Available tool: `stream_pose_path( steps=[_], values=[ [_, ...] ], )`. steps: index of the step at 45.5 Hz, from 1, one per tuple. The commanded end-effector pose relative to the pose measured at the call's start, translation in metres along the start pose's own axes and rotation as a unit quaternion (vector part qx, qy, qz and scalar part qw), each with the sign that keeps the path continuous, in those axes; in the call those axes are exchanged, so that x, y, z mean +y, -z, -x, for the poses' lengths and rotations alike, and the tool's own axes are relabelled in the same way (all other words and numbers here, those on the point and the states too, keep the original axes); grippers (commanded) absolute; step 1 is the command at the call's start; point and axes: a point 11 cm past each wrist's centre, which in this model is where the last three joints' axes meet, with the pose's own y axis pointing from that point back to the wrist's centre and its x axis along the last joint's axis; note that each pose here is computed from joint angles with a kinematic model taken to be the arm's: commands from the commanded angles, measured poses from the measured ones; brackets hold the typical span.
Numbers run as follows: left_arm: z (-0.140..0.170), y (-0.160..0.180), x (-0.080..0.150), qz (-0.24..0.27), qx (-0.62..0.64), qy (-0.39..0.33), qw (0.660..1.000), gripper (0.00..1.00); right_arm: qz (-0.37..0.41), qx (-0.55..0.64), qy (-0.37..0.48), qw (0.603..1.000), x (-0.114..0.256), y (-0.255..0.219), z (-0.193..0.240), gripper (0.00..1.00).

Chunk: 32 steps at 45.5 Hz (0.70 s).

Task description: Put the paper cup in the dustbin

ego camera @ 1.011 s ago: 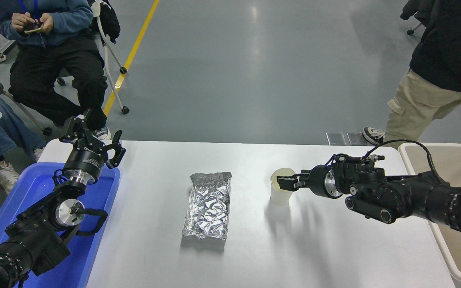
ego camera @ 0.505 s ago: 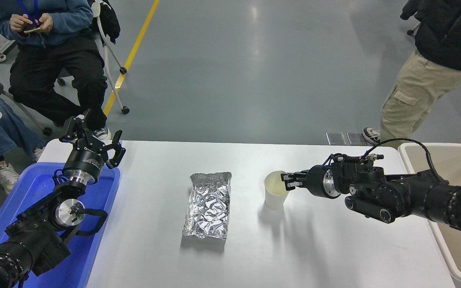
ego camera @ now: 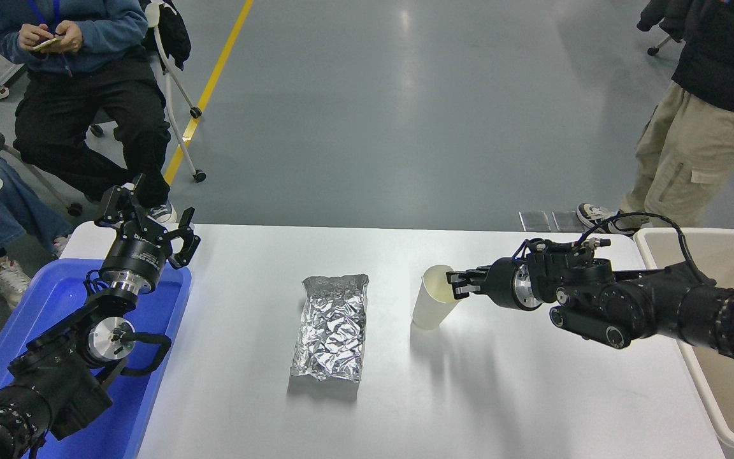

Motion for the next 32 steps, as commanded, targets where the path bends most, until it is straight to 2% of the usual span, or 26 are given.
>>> stream_pose_path(
  steps=[1, 8, 18, 32],
  values=[
    [0.000, 0.000, 0.000, 0.000, 0.000, 0.000, 1.000, 1.00, -0.020, -0.003, -0.007, 1.000, 0.017, 0.011, -0.045, 0.00],
    [0.000, 0.000, 0.000, 0.000, 0.000, -0.001, 1.000, 1.00, -0.044, -0.001, -0.018, 0.999, 0.048, 0.024, -0.082, 0.00],
    [0.000, 0.000, 0.000, 0.000, 0.000, 0.000, 1.000, 1.00, -0.035, 0.000, -0.058, 0.998, 0.079, 0.016, -0.122, 0.00],
    [0.000, 0.000, 0.000, 0.000, 0.000, -0.001, 1.000, 1.00, -0.033, -0.018, -0.077, 0.996, 0.099, 0.010, -0.142, 0.00]
  ],
)
